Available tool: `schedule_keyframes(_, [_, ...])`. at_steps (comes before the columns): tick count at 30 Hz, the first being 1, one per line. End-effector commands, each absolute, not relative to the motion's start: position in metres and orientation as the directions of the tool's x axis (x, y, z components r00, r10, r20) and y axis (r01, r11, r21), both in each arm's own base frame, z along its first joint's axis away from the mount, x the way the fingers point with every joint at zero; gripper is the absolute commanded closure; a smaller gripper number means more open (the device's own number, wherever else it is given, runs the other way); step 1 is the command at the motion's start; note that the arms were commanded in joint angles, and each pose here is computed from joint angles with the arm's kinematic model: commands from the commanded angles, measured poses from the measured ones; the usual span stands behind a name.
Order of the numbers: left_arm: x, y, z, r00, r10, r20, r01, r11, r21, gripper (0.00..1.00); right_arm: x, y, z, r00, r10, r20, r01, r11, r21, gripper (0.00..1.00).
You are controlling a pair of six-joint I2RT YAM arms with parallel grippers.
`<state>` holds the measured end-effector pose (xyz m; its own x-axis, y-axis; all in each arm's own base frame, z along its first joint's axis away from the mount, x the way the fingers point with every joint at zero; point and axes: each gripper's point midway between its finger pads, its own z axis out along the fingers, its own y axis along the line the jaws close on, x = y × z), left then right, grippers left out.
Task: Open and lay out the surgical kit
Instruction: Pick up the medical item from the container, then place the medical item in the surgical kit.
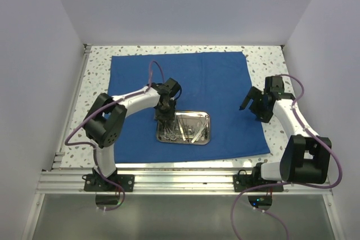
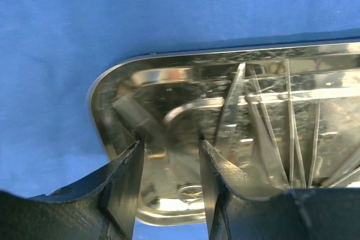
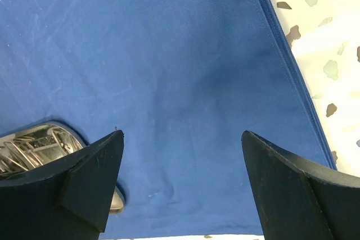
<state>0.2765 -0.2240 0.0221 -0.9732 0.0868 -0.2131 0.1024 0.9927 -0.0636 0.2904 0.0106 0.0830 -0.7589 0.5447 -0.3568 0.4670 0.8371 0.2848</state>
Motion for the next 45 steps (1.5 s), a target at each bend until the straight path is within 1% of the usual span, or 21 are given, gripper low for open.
schedule_keyframes(1, [0.277, -0.223, 0.009, -0.976, 0.068, -0.208, 0.079, 0.996, -0.048, 0.52, 0.286, 0.01, 0.086, -0.766, 0.528, -0.367, 0.452, 0.848, 0.277, 0.11])
schedule_keyframes(2, [0.278, -0.224, 0.006, -0.976, 0.067, -0.208, 0.08, 0.995, -0.053, 0.5, 0.287, 0.01, 0.086, -0.764, 0.529, -0.368, 0.451, 0.847, 0.28, 0.11])
schedule_keyframes(4, [0.279, -0.224, -0.002, -0.977, 0.073, -0.2, 0.085, 0.995, -0.049, 0.5, 0.287, 0.01, 0.085, -0.766, 0.529, -0.365, 0.451, 0.847, 0.282, 0.11])
schedule_keyframes(9, [0.286, -0.222, -0.017, -0.979, 0.07, -0.191, 0.079, 0.996, -0.036, 0.65, 0.287, 0.01, 0.085, -0.769, 0.527, -0.362, 0.45, 0.849, 0.278, 0.11])
schedule_keyframes(10, [0.287, -0.223, -0.018, -0.979, 0.07, -0.192, 0.08, 0.996, -0.043, 0.72, 0.288, 0.009, 0.086, -0.768, 0.524, -0.369, 0.449, 0.851, 0.274, 0.11])
schedule_keyframes(13, [0.285, -0.221, -0.023, -0.981, 0.072, -0.178, 0.082, 0.995, -0.05, 0.84, 0.288, 0.009, 0.086, -0.767, 0.523, -0.372, 0.448, 0.851, 0.272, 0.11])
schedule_keyframes(14, [0.286, -0.219, -0.025, -0.982, 0.072, -0.177, 0.082, 0.995, -0.049, 0.96, 0.288, 0.009, 0.086, -0.768, 0.523, -0.369, 0.449, 0.851, 0.271, 0.11])
schedule_keyframes(15, [0.286, -0.218, -0.026, -0.981, 0.076, -0.176, 0.086, 0.995, -0.047, 1.0, 0.288, 0.009, 0.086, -0.768, 0.523, -0.371, 0.449, 0.851, 0.271, 0.11])
schedule_keyframes(19, [0.291, -0.221, -0.014, -0.977, 0.085, -0.195, 0.101, 0.992, -0.075, 1.0, 0.289, 0.008, 0.087, -0.767, 0.521, -0.373, 0.448, 0.852, 0.269, 0.11])
schedule_keyframes(22, [0.297, -0.227, 0.012, -0.965, 0.101, -0.242, 0.13, 0.985, -0.11, 1.0, 0.291, 0.007, 0.09, -0.764, 0.52, -0.383, 0.448, 0.854, 0.266, 0.11])
schedule_keyframes(24, [0.304, -0.233, 0.043, -0.951, 0.104, -0.292, 0.151, 0.978, -0.145, 1.0, 0.29, 0.006, 0.091, -0.762, 0.52, -0.386, 0.449, 0.854, 0.263, 0.11])
schedule_keyframes(26, [0.305, -0.233, 0.058, -0.947, 0.111, -0.302, 0.161, 0.976, -0.146, 1.0, 0.29, 0.005, 0.091, -0.761, 0.523, -0.385, 0.453, 0.852, 0.262, 0.11])
schedule_keyframes(27, [0.312, -0.237, 0.074, -0.937, 0.107, -0.332, 0.167, 0.973, -0.16, 1.0, 0.29, 0.005, 0.092, -0.759, 0.524, -0.387, 0.454, 0.851, 0.263, 0.11])
schedule_keyframes(32, [0.333, -0.238, 0.117, -0.913, 0.101, -0.394, 0.181, 0.968, -0.172, 1.0, 0.292, 0.004, 0.092, -0.752, 0.529, -0.393, 0.459, 0.848, 0.263, 0.1])
schedule_keyframes(35, [0.361, -0.229, 0.141, -0.892, 0.083, -0.444, 0.175, 0.97, -0.171, 1.0, 0.293, 0.004, 0.093, -0.75, 0.53, -0.395, 0.46, 0.848, 0.264, 0.1])
schedule_keyframes(38, [0.382, -0.214, 0.143, -0.883, 0.072, -0.463, 0.158, 0.976, -0.149, 1.0, 0.295, 0.003, 0.095, -0.746, 0.534, -0.399, 0.463, 0.846, 0.266, 0.1])
schedule_keyframes(39, [0.398, -0.204, 0.141, -0.882, 0.049, -0.469, 0.131, 0.981, -0.145, 1.0, 0.295, 0.004, 0.095, -0.745, 0.534, -0.399, 0.464, 0.845, 0.265, 0.11])
schedule_keyframes(40, [0.407, -0.198, 0.139, -0.876, 0.061, -0.478, 0.141, 0.981, -0.133, 1.0, 0.296, 0.004, 0.096, -0.745, 0.534, -0.4, 0.463, 0.845, 0.267, 0.1])
schedule_keyframes(41, [0.423, -0.197, 0.146, -0.855, 0.055, -0.516, 0.142, 0.981, -0.131, 1.0, 0.297, 0.004, 0.098, -0.742, 0.536, -0.402, 0.463, 0.844, 0.27, 0.1])
schedule_keyframes(42, [0.436, -0.187, 0.138, -0.856, 0.046, -0.514, 0.12, 0.986, -0.112, 1.0, 0.297, 0.004, 0.098, -0.742, 0.536, -0.402, 0.463, 0.844, 0.27, 0.1])
schedule_keyframes(45, [0.476, -0.172, 0.139, -0.819, 0.033, -0.573, 0.102, 0.991, -0.088, 1.0, 0.299, 0.004, 0.101, -0.739, 0.538, -0.405, 0.461, 0.842, 0.278, 0.1])
